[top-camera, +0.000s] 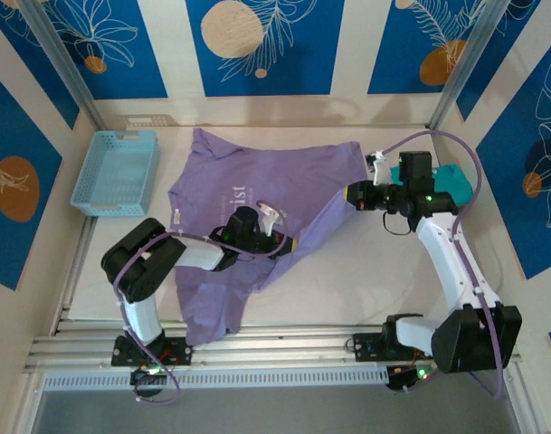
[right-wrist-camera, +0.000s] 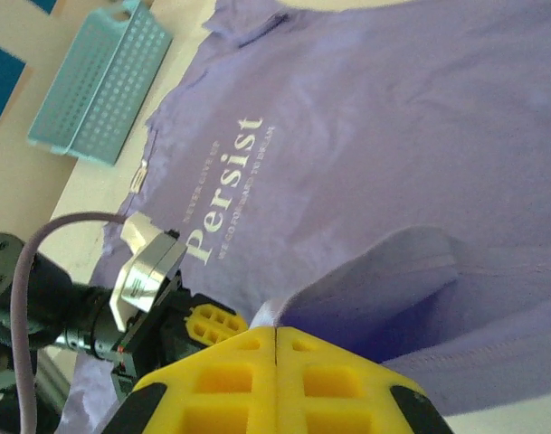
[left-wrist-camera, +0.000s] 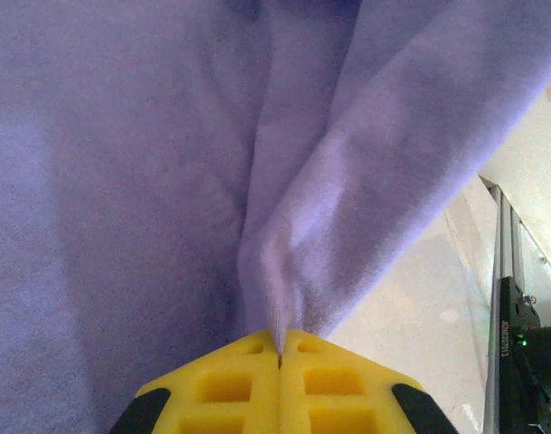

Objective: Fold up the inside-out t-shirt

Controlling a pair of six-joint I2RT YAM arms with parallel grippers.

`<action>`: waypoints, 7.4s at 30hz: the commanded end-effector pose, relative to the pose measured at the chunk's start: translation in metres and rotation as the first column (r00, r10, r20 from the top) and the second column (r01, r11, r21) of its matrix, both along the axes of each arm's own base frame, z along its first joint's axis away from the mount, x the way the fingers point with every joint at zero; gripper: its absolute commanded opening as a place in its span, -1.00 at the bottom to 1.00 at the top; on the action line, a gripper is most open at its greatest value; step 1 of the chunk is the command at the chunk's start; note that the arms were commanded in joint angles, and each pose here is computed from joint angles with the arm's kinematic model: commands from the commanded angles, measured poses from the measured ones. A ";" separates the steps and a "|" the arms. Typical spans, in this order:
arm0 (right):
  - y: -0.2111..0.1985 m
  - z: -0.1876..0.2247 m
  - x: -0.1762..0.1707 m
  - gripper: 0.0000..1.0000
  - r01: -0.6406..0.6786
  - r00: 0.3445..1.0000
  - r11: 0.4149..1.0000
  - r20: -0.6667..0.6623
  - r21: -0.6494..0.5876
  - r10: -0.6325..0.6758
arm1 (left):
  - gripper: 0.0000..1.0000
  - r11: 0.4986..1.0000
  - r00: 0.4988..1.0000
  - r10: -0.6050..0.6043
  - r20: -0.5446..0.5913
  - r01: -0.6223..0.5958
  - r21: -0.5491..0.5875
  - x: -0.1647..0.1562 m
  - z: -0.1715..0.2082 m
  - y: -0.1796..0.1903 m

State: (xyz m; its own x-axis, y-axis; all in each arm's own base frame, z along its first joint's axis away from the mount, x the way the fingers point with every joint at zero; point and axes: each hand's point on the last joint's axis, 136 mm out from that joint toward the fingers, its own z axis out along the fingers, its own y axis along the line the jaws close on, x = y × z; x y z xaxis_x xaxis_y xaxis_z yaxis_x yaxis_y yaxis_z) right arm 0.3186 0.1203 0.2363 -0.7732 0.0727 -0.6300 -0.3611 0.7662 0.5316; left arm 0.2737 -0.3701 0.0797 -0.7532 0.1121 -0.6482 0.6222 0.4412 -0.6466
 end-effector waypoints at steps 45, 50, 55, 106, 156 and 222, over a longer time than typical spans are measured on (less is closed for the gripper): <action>-0.084 -0.064 0.023 -1.00 0.405 0.896 0.909 -0.152 -0.100 -0.416 | 0.31 0.755 0.839 0.543 -0.033 -0.470 0.457 0.006 -0.003 0.190; -0.091 -0.065 0.025 -1.00 0.421 0.888 0.902 -0.156 -0.099 -0.432 | 0.31 0.753 0.839 0.539 -0.075 -0.441 0.489 0.053 -0.028 0.170; -0.102 -0.065 0.029 -1.00 0.447 0.876 0.889 -0.156 -0.096 -0.457 | 0.29 0.751 0.850 0.518 -0.095 -0.399 0.526 0.092 -0.048 0.152; -0.076 -0.062 0.011 -1.00 0.376 0.913 0.924 -0.139 -0.074 -0.383 | -0.37 0.511 0.821 0.566 -0.077 -0.277 0.814 -0.096 -0.070 0.242; -0.090 0.197 0.079 -1.00 0.408 0.788 0.904 0.451 0.128 -0.420 | -1.00 0.417 0.409 0.700 0.585 -0.900 0.130 0.167 0.375 0.304; -0.102 -0.042 0.261 -0.18 0.448 0.892 0.862 0.181 -0.236 -0.414 | 0.38 0.500 0.595 0.739 0.314 -0.798 0.336 0.382 0.128 0.277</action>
